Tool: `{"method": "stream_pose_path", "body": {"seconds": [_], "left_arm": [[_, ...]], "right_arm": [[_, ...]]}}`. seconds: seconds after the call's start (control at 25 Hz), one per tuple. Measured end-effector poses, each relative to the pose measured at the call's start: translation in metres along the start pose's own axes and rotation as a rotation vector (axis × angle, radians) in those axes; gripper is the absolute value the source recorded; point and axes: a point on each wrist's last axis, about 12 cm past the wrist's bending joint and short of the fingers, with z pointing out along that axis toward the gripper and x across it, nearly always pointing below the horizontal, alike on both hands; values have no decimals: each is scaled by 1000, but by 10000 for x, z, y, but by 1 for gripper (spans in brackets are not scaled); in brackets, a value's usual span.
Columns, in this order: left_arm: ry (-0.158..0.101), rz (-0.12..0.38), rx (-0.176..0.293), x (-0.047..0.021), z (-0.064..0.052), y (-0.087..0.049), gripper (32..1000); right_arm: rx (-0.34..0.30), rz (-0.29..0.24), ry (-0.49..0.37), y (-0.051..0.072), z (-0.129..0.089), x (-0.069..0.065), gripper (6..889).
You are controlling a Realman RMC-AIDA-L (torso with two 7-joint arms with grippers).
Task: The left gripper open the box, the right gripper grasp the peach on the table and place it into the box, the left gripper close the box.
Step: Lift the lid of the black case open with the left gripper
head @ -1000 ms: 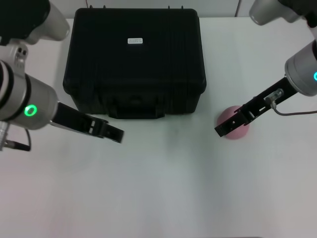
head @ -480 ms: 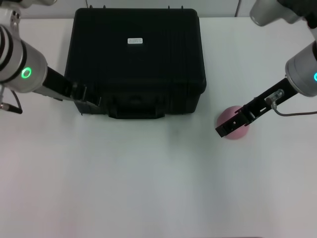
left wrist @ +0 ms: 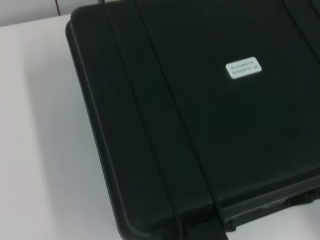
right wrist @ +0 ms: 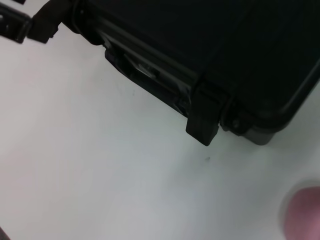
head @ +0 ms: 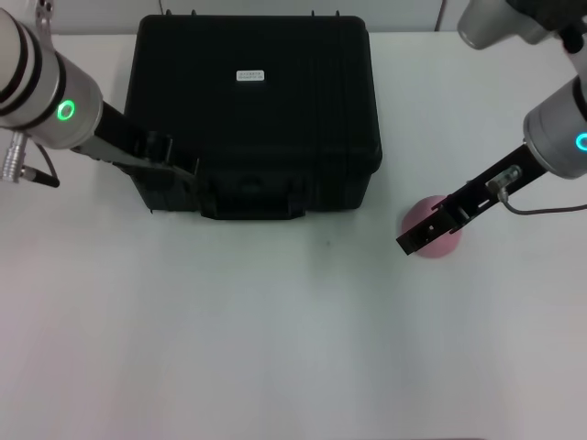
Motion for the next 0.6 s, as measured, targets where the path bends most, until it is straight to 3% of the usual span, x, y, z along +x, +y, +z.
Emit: {"method": "stream_pose_path", "body": {"seconds": [0.6], "left_arm": [[36, -28, -6, -13, 161, 54, 878]], "right_arm": [[-2, 1, 4, -5, 11, 3, 818]]}}
